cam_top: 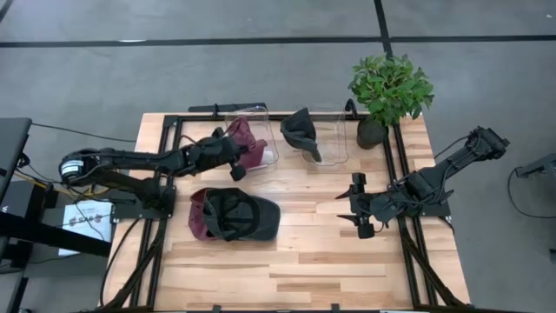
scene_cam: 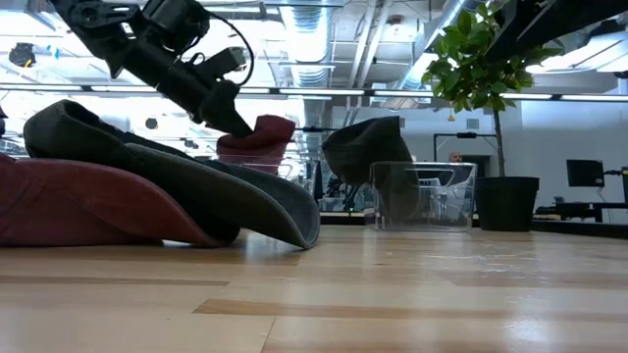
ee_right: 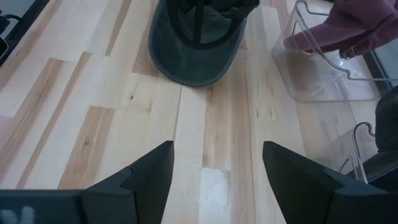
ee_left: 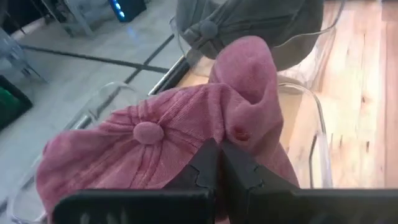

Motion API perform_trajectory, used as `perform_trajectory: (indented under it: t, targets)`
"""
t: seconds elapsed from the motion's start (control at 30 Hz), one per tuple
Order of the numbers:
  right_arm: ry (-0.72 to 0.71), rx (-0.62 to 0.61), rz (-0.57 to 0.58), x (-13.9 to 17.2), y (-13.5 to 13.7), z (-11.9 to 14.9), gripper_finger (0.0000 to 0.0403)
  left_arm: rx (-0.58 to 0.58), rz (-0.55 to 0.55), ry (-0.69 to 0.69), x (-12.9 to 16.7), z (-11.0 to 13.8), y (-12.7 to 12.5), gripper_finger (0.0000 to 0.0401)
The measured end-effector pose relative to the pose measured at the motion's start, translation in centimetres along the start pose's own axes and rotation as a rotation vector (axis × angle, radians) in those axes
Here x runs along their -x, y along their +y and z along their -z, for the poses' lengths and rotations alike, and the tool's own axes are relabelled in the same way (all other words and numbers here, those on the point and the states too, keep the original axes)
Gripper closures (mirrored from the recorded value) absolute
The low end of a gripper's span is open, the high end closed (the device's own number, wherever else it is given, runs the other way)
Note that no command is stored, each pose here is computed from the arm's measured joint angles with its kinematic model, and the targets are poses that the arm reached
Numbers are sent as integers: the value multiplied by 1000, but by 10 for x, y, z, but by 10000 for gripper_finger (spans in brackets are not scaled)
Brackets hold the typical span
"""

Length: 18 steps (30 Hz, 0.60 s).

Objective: Pick & Place hat
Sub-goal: Put the right red cap in the left transparent bin

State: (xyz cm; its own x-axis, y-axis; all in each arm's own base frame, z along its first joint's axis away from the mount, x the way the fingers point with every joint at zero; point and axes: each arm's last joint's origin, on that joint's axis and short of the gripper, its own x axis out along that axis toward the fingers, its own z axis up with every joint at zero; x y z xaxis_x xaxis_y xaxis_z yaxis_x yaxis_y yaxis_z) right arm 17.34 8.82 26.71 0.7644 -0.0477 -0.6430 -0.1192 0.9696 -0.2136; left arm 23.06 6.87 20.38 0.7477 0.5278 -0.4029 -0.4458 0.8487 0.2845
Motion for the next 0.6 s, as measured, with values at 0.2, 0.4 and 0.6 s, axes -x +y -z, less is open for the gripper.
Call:
perform_trajectory:
  t: [0.2,0.4,0.6]
  targets:
    - [-1,5,0,0,0,0,163,-128,-103,-25,6,1,-13,393]
    - [-6,3,0,0,0,-1,163,-218,-185,-79,11,7,-20,393]
    - [-20,-3,-2,0,0,-2,163,-243,-244,-95,15,26,-22,394]
